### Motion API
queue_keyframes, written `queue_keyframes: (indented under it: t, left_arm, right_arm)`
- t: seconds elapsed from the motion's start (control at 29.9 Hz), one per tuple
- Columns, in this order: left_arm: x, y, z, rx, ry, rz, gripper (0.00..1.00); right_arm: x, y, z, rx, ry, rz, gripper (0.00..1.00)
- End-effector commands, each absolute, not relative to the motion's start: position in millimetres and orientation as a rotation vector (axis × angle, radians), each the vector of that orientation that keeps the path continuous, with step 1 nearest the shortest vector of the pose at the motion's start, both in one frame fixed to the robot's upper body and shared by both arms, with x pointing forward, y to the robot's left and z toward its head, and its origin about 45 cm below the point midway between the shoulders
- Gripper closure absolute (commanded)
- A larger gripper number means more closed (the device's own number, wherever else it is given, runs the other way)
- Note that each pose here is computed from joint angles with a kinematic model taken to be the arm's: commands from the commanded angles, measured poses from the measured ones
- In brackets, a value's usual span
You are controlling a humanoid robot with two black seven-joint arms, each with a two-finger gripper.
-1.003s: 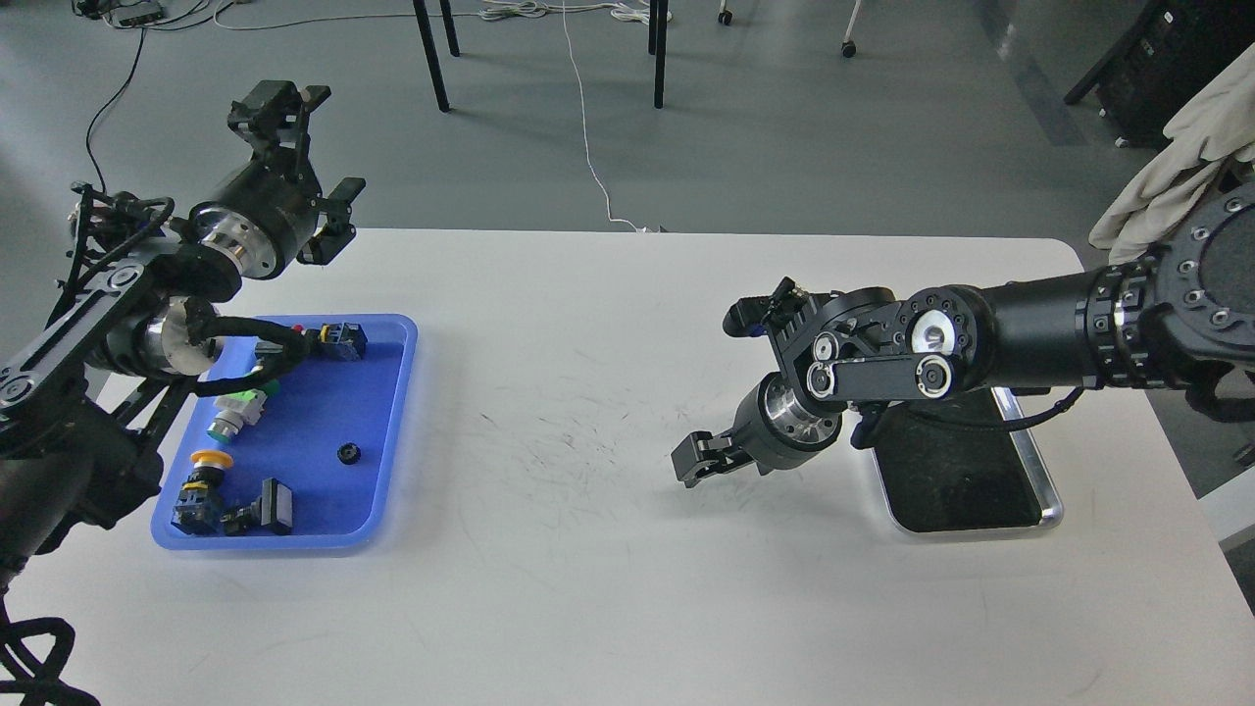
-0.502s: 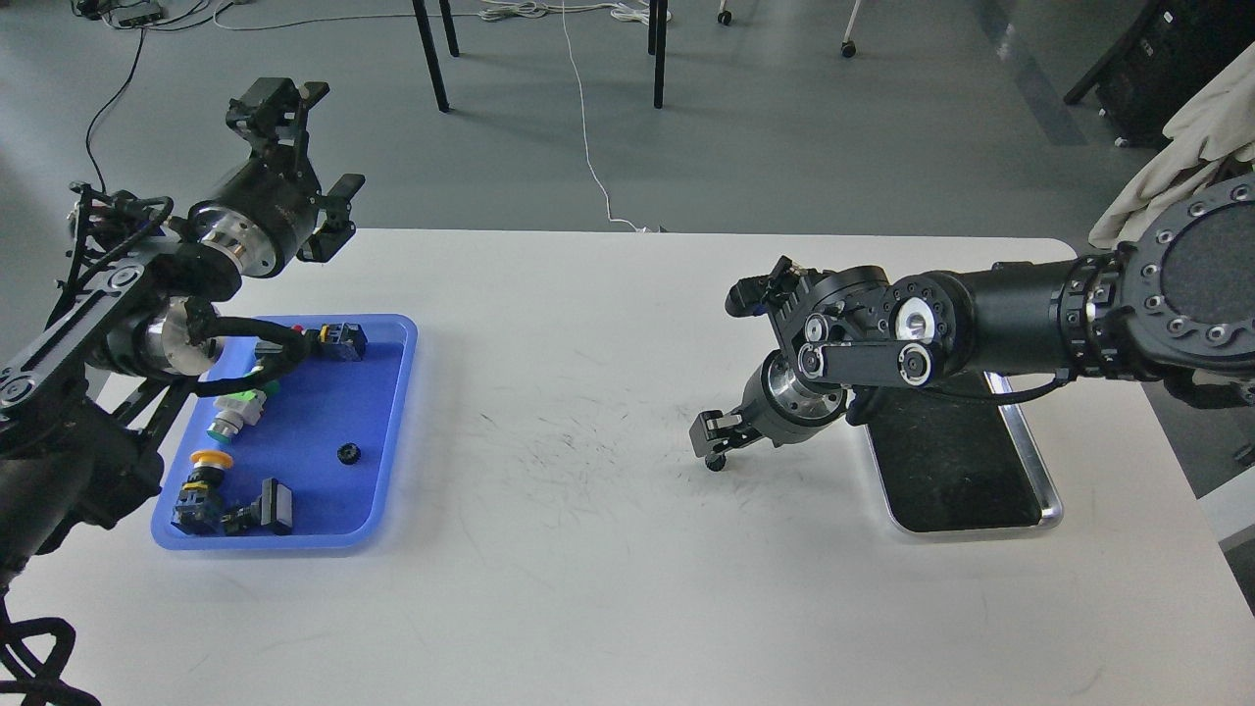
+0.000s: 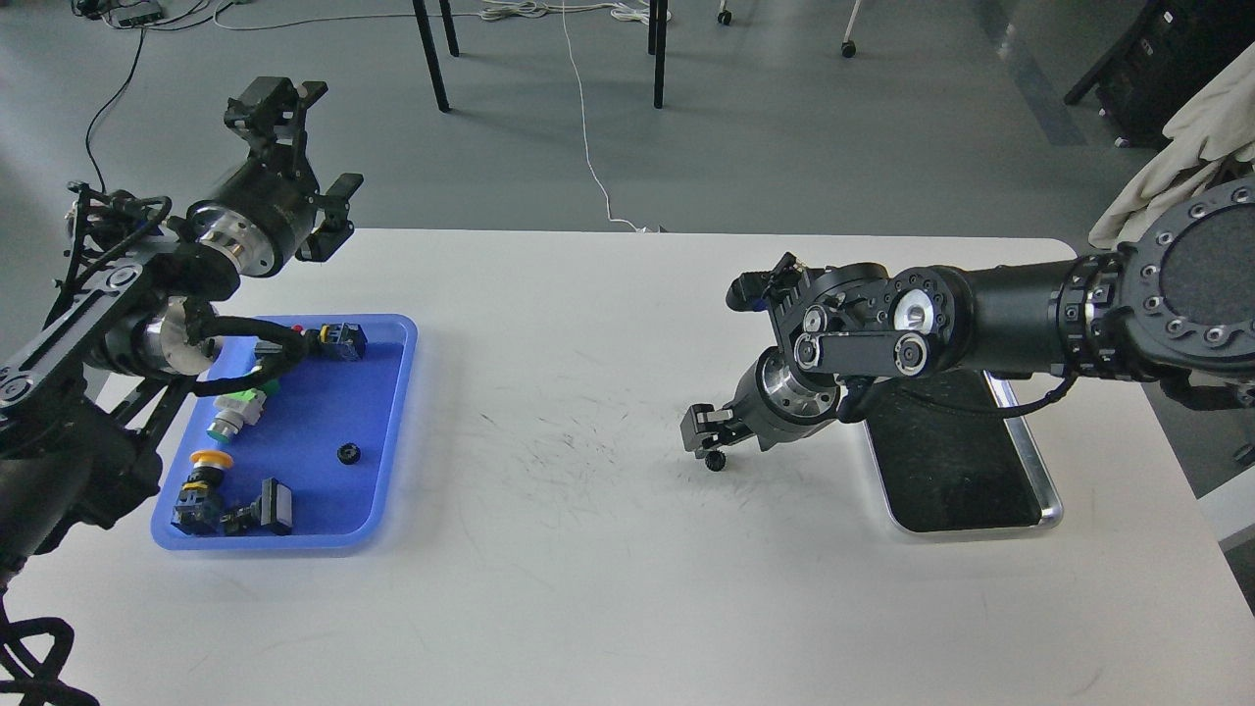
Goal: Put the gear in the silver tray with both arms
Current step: 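Reach the right gripper down to the black gear and grasp it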
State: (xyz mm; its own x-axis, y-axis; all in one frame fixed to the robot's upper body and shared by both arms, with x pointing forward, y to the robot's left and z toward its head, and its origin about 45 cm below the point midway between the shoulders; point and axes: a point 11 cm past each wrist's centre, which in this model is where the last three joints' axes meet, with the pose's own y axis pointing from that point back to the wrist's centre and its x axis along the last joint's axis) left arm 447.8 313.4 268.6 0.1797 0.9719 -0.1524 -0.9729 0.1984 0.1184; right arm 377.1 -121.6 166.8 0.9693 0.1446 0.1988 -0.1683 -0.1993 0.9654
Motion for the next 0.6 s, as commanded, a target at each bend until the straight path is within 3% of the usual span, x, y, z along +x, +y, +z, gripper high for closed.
queue_keyframes:
  t: [0.0,0.57]
  left_arm:
    - [447.8,314.0,268.8,-0.005,0.210,1.375,0.02]
    - [446.7,316.7,267.9,-0.003,0.205,1.379,0.02]
  right_arm:
    - [374.1,-124.7,160.6,1.745,-0.012,0.268,0.26]
    - [385.6,-130.9,152.5,1.760,-0.089,0.249,0.28]
